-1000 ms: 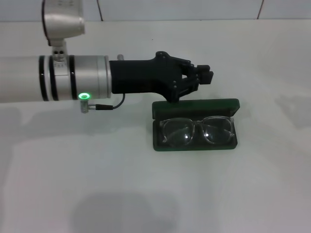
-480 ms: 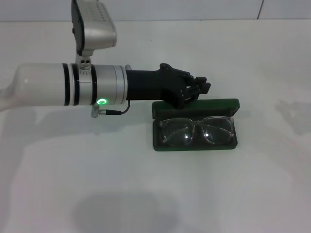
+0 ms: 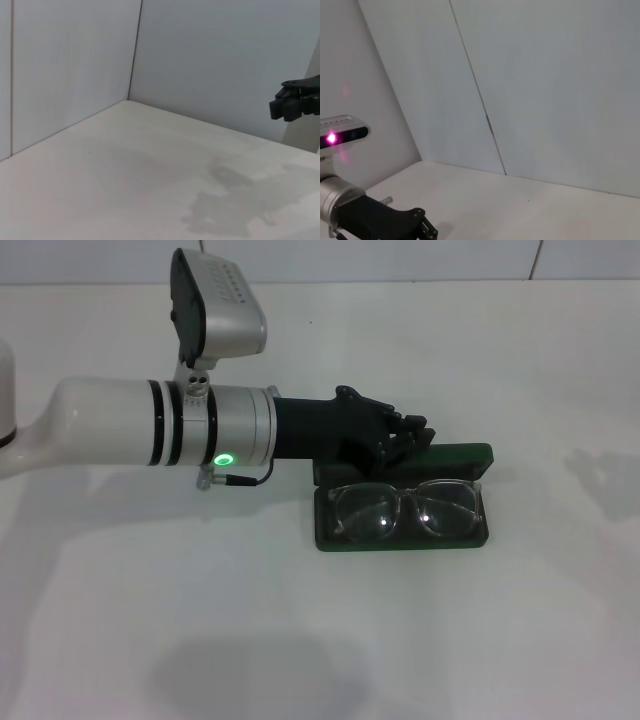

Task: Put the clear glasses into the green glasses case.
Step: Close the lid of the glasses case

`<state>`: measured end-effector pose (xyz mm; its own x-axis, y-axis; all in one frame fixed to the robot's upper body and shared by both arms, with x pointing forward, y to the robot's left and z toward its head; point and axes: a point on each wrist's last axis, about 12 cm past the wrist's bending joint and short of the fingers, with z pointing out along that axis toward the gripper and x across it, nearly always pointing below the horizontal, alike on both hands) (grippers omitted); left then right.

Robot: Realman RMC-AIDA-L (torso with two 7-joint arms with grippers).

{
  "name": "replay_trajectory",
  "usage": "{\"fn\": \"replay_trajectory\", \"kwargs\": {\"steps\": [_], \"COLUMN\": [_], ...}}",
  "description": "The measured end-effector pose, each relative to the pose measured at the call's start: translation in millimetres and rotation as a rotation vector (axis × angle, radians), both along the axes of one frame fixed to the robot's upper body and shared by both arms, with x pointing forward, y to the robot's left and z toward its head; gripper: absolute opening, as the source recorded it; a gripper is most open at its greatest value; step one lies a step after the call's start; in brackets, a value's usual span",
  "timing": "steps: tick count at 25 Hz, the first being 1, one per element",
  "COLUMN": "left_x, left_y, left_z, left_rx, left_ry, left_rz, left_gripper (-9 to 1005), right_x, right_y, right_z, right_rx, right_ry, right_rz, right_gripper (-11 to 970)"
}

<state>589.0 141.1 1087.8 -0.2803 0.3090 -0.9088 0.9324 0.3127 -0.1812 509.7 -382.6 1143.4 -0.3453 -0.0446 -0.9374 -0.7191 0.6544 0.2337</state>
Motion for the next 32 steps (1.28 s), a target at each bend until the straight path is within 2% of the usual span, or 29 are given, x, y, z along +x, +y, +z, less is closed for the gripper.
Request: {"fn": "replay_trajectory", "kwargs": {"steps": [16, 32], "left_x": [2.0, -12.7], "left_y": [-2.4, -16.9], "left_z": [-8.6, -14.8], "left_rx": [0.048, 0.105], "left_ry": [0.01, -0.001], "left_rz": [0.036, -0.082], "left_gripper": [147, 145], "right_x": [2.1, 1.3], "right_y": [3.3, 3.6], "right_z": [-6.0, -9.2], "right_rx": [0.017, 0.028], "right_ry": [0.002, 0.005], "right_rz": [0.013, 0.014], "right_gripper": [124, 126]}}
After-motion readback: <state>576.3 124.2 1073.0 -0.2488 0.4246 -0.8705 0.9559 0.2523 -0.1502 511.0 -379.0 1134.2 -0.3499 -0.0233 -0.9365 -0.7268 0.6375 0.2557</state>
